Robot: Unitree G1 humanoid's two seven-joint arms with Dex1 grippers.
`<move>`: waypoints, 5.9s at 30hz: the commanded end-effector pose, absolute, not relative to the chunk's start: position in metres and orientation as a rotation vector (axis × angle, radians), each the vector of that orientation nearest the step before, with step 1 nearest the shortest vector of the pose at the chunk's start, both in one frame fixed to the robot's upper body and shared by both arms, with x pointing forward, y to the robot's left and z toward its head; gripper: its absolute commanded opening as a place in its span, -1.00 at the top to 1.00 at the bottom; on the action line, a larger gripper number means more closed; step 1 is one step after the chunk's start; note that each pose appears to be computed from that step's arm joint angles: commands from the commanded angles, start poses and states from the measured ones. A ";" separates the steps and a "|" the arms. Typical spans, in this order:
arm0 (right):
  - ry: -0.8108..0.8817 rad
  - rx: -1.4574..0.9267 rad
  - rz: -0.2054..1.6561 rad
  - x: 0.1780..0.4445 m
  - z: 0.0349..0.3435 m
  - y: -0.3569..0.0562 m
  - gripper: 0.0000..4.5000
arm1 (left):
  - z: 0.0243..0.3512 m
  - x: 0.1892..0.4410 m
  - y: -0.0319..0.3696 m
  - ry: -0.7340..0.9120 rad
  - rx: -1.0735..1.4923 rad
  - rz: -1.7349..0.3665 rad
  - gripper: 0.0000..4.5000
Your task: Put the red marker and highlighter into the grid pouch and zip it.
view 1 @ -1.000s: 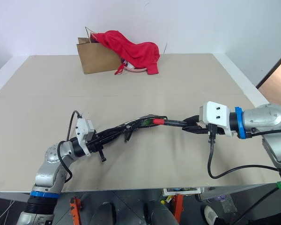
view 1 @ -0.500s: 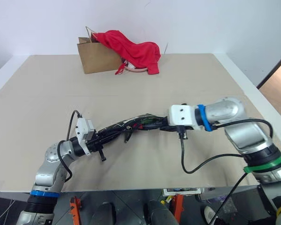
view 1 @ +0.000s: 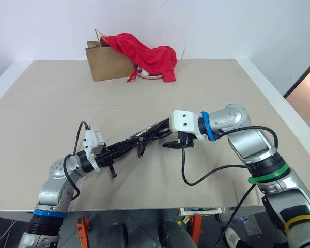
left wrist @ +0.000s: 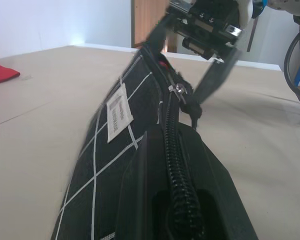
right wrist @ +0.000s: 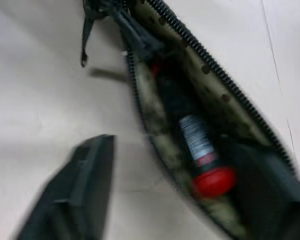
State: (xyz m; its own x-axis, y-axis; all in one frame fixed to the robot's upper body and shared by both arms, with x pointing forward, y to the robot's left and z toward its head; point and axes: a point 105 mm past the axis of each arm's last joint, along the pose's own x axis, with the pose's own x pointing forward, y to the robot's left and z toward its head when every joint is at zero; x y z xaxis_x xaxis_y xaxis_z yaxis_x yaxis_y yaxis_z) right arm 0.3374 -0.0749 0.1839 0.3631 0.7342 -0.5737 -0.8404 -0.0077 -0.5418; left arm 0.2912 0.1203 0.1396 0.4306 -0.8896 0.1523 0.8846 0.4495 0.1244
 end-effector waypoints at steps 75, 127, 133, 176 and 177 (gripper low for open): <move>0.173 -0.187 0.985 0.345 0.185 -0.069 0.94 | 0.157 0.313 0.124 -0.246 -0.042 -0.950 1.00; 0.180 -0.098 1.130 0.337 0.180 -0.010 0.79 | 0.160 0.315 0.122 -0.266 -0.053 -0.937 1.00; 0.181 -0.102 1.117 0.338 0.180 -0.022 0.91 | 0.161 0.316 0.123 -0.266 -0.049 -0.936 1.00; 0.302 -0.323 0.862 0.272 0.183 -0.236 -0.51 | 0.160 0.324 0.092 -0.294 0.132 -1.334 0.84; 0.298 -0.316 0.847 0.271 0.183 -0.237 -0.52 | 0.155 0.324 0.090 -0.278 0.133 -1.360 0.67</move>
